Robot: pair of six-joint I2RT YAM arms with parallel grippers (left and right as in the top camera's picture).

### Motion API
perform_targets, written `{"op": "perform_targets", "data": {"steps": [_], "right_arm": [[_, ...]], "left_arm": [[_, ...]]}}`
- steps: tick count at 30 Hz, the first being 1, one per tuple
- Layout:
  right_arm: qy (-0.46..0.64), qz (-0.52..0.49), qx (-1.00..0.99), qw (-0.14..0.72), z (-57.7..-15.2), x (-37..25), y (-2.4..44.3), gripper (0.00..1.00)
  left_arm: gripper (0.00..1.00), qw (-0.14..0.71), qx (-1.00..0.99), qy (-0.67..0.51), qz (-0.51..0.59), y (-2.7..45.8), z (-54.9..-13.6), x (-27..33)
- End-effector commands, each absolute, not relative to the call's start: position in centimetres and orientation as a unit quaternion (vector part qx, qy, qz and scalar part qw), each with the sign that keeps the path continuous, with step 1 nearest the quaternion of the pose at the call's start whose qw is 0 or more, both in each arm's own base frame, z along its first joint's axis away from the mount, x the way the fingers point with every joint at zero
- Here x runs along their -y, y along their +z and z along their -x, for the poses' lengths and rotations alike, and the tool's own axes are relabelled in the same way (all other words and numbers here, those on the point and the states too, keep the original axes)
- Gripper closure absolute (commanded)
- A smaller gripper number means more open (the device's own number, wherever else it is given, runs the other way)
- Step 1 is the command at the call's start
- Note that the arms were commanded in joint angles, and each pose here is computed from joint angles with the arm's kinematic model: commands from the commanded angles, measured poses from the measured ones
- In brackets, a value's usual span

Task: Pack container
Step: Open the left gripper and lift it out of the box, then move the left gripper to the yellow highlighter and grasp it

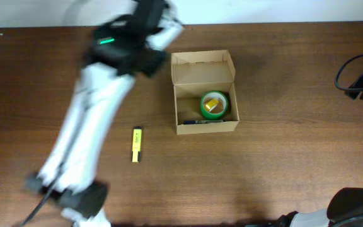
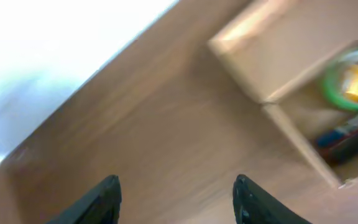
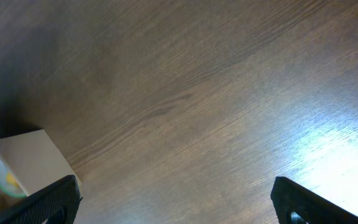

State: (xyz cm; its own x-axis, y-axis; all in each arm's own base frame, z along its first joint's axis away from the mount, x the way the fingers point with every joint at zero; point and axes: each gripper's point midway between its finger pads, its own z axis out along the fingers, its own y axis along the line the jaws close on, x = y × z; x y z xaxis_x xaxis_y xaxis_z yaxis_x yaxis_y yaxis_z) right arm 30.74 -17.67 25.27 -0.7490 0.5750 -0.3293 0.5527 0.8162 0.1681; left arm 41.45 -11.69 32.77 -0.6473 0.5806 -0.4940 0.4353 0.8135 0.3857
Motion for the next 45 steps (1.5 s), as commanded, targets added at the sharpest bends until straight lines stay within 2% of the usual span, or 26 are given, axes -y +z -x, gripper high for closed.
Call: {"op": "perform_targets", "data": {"steps": [1, 7, 9, 12, 14, 16, 19, 21, 27, 31, 36, 45], "right_arm": [[0.037, -0.306, -0.933, 0.184, -30.8, 17.6, 25.1, 0.01], [0.038, -0.306, -0.933, 0.184, -30.8, 17.5, 25.1, 0.01], [0.038, -0.306, -0.933, 0.184, -30.8, 17.5, 25.1, 0.01], [0.038, -0.306, -0.933, 0.184, -30.8, 17.5, 25.1, 0.01], [0.038, -0.306, -0.933, 0.184, -30.8, 17.5, 25.1, 0.01], [0.038, -0.306, -0.933, 0.184, -30.7, 17.5, 25.1, 0.01], [0.038, -0.306, -0.934, 0.18, -30.6, 17.4, 25.1, 0.01], [0.039, -0.306, -0.934, 0.18, -30.6, 17.4, 25.0, 0.01], [0.039, -0.306, -0.934, 0.18, -30.6, 17.4, 25.0, 0.01], [0.038, -0.306, -0.934, 0.18, -30.7, 17.5, 25.0, 0.01], [0.038, -0.306, -0.934, 0.18, -30.7, 17.5, 25.0, 0.01], [0.038, -0.306, -0.934, 0.182, -30.8, 17.5, 25.0, 0.01]], "left_arm": [[0.43, 0.289, -0.926, 0.14, -0.198, 31.0, -39.7, 6.4], [0.42, 0.241, -0.961, 0.099, -0.09, 25.4, -36.6, 0.7], [0.36, 0.208, -0.973, 0.079, -0.067, 23.0, -35.8, -0.1], [0.15, 0.152, -0.986, 0.059, -0.034, 19.1, -34.6, -0.9], [0.13, 0.122, -0.992, 0.025, -0.033, 16.3, -34.3, -0.2], [0.13, 0.099, -0.995, -0.001, -0.025, 13.9, -34.3, 0.6], [0.3, 0.063, -0.997, -0.033, 0.002, 10.4, -33.9, 1.6], [0.36, 0.043, -0.998, -0.046, 0.008, 8.8, -33.4, 2.1], [0.36, 0.013, -0.999, -0.048, -0.017, 5.4, -31.4, 4.0], [0.35, 0.025, -0.997, -0.048, -0.063, 4.9, -31.4, 6.8], [0.28, 0.045, -0.994, -0.035, -0.092, 4.8, -31.9, 9.1], [0.28, 0.039, -0.995, -0.018, -0.089, 4.0, -31.2, 8.7]]}}
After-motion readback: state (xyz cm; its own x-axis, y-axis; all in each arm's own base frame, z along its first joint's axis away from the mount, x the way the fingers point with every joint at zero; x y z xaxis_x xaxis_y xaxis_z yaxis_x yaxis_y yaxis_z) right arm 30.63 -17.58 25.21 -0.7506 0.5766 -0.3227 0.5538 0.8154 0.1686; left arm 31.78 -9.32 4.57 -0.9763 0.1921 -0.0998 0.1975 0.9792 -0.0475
